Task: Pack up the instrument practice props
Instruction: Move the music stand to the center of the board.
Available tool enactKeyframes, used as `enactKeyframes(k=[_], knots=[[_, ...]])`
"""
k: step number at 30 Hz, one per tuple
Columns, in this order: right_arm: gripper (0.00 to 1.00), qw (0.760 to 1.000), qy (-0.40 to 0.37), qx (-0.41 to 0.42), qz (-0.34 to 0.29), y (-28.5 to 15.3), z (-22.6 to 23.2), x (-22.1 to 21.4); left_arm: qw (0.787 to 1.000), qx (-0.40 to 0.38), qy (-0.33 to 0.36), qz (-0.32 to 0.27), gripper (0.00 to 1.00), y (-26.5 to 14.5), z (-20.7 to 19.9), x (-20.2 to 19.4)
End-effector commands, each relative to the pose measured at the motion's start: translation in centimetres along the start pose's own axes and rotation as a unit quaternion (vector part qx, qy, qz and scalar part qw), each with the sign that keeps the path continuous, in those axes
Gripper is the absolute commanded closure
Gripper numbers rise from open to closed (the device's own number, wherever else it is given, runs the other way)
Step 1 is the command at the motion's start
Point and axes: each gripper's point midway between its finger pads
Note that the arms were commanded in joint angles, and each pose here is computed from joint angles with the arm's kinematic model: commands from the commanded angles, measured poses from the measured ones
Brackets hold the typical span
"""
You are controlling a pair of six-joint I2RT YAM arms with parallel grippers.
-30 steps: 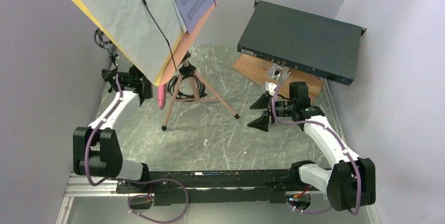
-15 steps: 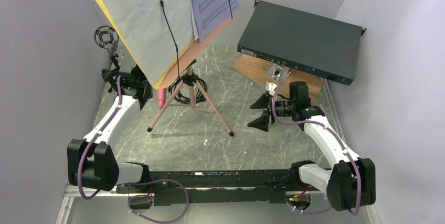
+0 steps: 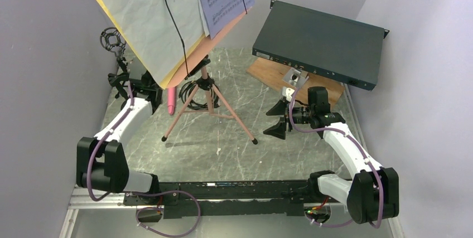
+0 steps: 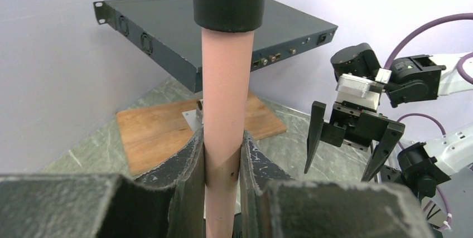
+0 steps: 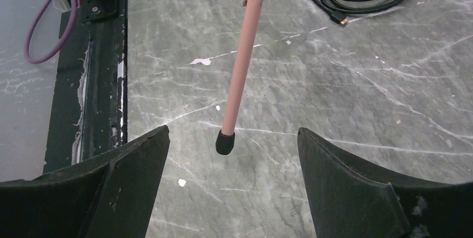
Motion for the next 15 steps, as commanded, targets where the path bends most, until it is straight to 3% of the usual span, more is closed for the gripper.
enactKeyframes(k=[1, 15], knots=[[0.12, 0.999, -0.031, -0.002, -0.007, -0.2, -0.8, 1.3, 0.986, -0.1, 0.104, -0.079, 1.0, 1.2, -6.1, 6.4], [0.13, 0.999, -0.036, 0.001, 0.0, -0.2, -0.9, 1.0, 0.977, -0.187, 0.071, -0.074, 1.0, 4.9, -7.9, 3.1]])
Point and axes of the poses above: each gripper's point midway between its finger pads, its own y axis out along the fingers, its own z axis along the line the jaws close on, x = y × z, and after that the axes turned 10 degrees about -y, right-handed
